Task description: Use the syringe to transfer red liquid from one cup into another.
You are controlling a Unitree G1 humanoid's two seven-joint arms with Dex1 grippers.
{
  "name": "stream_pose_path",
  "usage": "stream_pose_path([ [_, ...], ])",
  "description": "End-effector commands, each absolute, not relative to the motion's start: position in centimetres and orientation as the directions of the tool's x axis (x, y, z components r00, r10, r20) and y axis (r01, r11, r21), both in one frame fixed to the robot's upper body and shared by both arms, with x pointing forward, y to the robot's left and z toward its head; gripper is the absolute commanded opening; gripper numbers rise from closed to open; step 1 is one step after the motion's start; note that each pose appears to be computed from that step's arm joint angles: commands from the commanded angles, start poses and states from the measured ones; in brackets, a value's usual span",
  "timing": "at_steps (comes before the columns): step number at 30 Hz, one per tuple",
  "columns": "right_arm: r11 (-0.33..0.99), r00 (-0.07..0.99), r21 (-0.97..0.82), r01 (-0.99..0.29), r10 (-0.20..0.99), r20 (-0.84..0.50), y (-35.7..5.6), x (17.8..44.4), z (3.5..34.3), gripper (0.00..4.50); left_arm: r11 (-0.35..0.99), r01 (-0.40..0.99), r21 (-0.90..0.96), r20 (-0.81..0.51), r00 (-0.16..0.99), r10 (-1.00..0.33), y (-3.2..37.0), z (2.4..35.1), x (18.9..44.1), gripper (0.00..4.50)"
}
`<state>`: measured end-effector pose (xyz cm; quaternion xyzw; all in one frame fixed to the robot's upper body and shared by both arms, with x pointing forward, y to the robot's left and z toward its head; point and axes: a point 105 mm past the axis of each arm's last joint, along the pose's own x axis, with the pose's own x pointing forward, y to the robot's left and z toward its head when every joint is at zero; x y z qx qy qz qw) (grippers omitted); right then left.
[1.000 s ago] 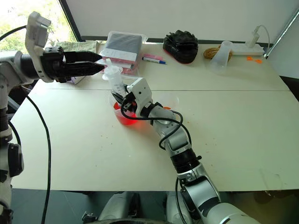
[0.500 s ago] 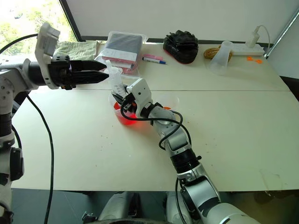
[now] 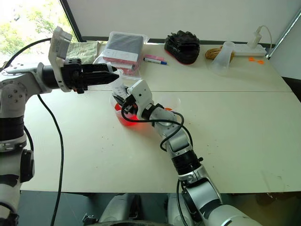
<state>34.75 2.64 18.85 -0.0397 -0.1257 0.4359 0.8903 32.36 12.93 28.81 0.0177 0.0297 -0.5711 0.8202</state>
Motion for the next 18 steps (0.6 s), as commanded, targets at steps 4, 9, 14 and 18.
stream_pose_path([
  [4,0.618,0.575,-0.196,-0.761,0.784,0.234,2.7,34.3,20.0,1.34,0.336,0.941,0.030,-0.056,0.337,-0.940,12.2,29.4,32.1,0.02],
  [9,0.615,0.574,-0.194,-0.764,0.786,0.229,2.8,34.2,19.9,1.34,0.338,0.940,0.035,-0.055,0.340,-0.939,12.3,29.6,32.0,0.02],
  [14,0.603,0.570,-0.180,-0.777,0.796,0.204,2.9,34.1,19.2,1.34,0.353,0.935,0.048,-0.020,0.354,-0.935,12.5,30.9,32.3,0.02],
  [18,0.601,0.574,-0.172,-0.781,0.798,0.183,3.0,34.1,18.7,1.34,0.362,0.931,0.052,0.001,0.362,-0.932,12.7,31.7,32.5,0.02],
])
